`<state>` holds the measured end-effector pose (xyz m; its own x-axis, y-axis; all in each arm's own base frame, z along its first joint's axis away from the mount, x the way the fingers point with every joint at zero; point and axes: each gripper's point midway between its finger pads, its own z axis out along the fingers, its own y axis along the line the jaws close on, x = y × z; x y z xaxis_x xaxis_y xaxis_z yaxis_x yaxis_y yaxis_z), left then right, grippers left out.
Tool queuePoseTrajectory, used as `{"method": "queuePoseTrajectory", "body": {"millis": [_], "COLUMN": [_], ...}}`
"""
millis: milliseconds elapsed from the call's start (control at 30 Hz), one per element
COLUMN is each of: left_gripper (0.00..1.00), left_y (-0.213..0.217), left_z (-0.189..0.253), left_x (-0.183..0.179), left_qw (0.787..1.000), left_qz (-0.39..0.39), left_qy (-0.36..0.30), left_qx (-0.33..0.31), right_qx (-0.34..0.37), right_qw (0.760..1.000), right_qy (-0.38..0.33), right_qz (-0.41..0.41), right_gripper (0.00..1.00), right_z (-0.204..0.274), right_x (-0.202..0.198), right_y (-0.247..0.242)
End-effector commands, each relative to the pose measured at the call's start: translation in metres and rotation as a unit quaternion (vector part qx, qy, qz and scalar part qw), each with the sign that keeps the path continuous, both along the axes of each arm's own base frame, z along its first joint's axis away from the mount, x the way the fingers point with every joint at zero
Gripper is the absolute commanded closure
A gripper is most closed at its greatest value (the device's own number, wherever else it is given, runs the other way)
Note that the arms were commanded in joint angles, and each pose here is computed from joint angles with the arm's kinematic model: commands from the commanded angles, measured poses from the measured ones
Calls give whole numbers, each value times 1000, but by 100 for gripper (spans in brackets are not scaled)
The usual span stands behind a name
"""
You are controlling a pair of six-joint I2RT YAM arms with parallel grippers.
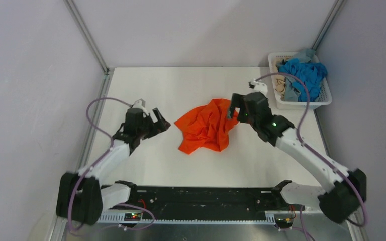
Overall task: Fold and stack the t-shirts
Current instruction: Move the tshirt to the center of the board, then flatten out the tshirt
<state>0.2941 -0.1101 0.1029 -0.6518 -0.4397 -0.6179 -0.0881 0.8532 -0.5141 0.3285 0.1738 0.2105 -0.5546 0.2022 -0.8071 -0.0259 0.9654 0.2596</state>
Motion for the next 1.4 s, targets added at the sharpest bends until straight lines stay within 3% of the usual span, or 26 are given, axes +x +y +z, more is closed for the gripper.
{"method": "queuePoseTrajectory", "body": {"millis": [0, 233, 467, 700, 833, 1067, 1367], "left_gripper": [2, 2, 2, 3, 18, 59, 89], "left_y": [-25, -61, -94, -109, -113, -106, -97], "left_z": [19, -25, -75, -82, -84, -83, -46], "left_x": [48, 90, 85, 76, 73, 74, 81], "left_qw": [999, 996, 987, 984, 982, 979, 984], "left_qz": [-26, -59, -78, -85, -84, -64, -49], "left_qy": [-19, 63, 138, 152, 151, 151, 107], "left_qx": [-23, -16, 13, 44, 76, 121, 135], "right_qx": [-16, 30, 45, 34, 34, 28, 24], "right_qw": [998, 999, 999, 999, 999, 998, 999], "right_qy": [-4, -15, -12, 4, 10, 15, 29], "right_qz": [-54, -17, -27, -38, -41, -47, -11], "right_gripper": [1, 1, 0, 1, 1, 1, 3], "right_z": [-13, -25, -31, -42, -46, -51, -68], "right_x": [-35, -68, -67, -65, -64, -66, -53], "right_y": [-44, -49, -55, -62, -63, -68, -48]}}
